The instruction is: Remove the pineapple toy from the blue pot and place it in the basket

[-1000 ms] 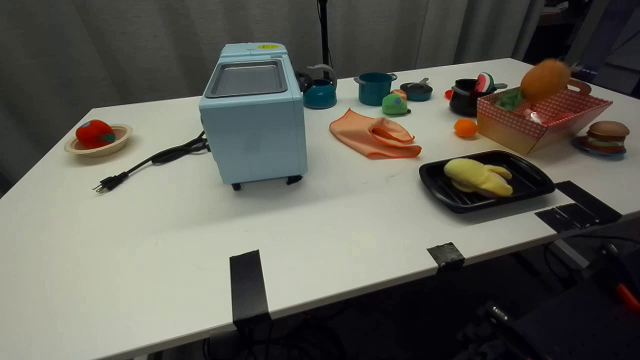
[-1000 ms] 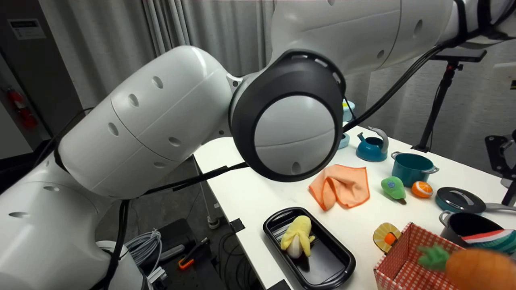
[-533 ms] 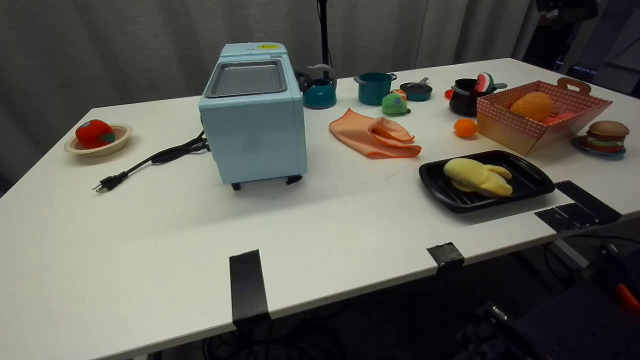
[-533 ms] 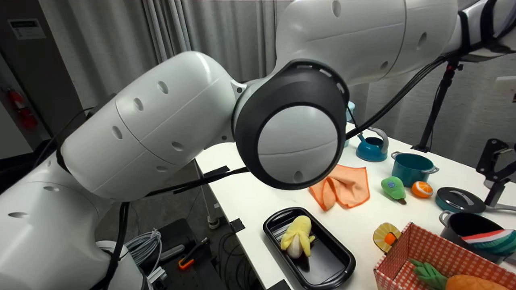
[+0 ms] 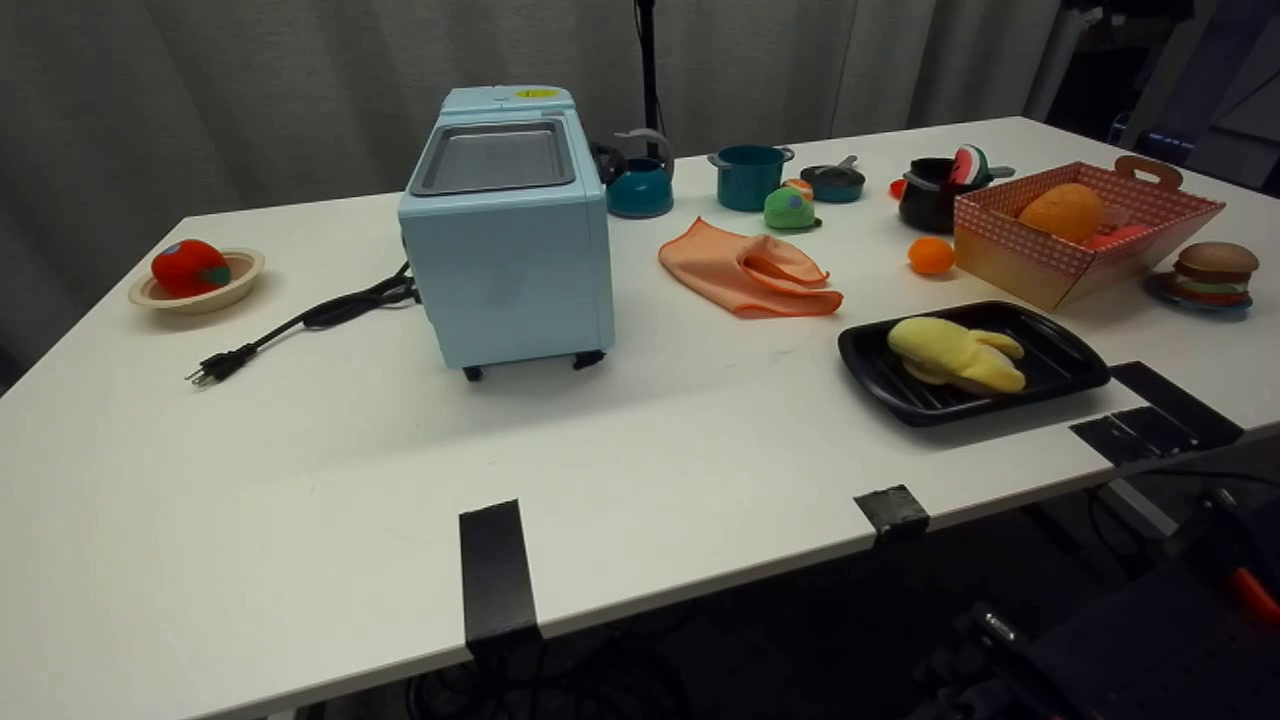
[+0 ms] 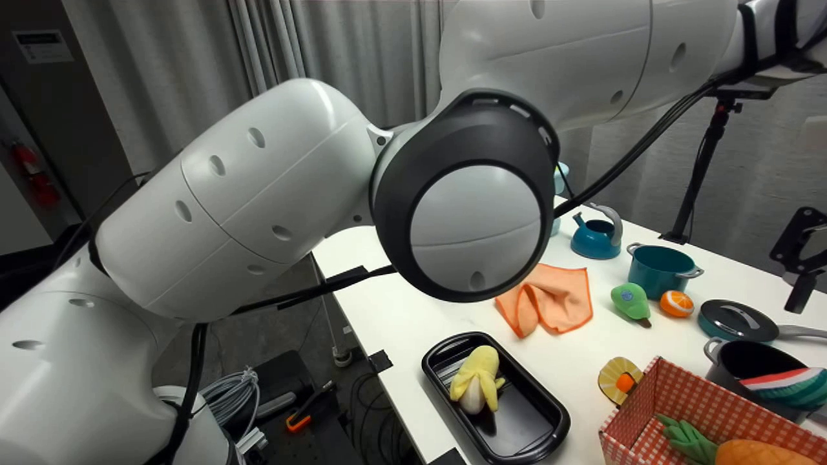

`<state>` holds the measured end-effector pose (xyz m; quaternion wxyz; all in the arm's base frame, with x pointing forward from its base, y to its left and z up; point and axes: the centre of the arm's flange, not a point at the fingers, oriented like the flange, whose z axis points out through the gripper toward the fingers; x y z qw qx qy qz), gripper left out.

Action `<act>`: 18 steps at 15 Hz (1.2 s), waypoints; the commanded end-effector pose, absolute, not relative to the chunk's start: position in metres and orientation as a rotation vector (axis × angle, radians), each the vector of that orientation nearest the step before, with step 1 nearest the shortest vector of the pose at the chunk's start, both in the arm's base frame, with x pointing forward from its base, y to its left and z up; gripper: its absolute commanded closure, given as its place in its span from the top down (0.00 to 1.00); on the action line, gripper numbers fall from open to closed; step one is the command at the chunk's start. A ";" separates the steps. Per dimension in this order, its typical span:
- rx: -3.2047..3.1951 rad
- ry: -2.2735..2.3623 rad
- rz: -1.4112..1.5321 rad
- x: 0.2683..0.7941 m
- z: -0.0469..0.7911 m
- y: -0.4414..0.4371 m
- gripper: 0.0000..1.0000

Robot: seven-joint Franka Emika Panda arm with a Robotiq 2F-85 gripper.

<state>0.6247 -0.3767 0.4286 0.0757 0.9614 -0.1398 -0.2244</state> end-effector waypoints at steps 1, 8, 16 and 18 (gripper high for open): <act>2.933 -0.379 -0.498 0.560 0.425 -0.343 1.00; 2.968 -0.337 -0.238 0.577 0.459 -0.339 1.00; 3.055 -0.354 -0.044 0.586 0.491 -0.328 1.00; 3.065 -0.366 -0.033 0.585 0.497 -0.327 1.00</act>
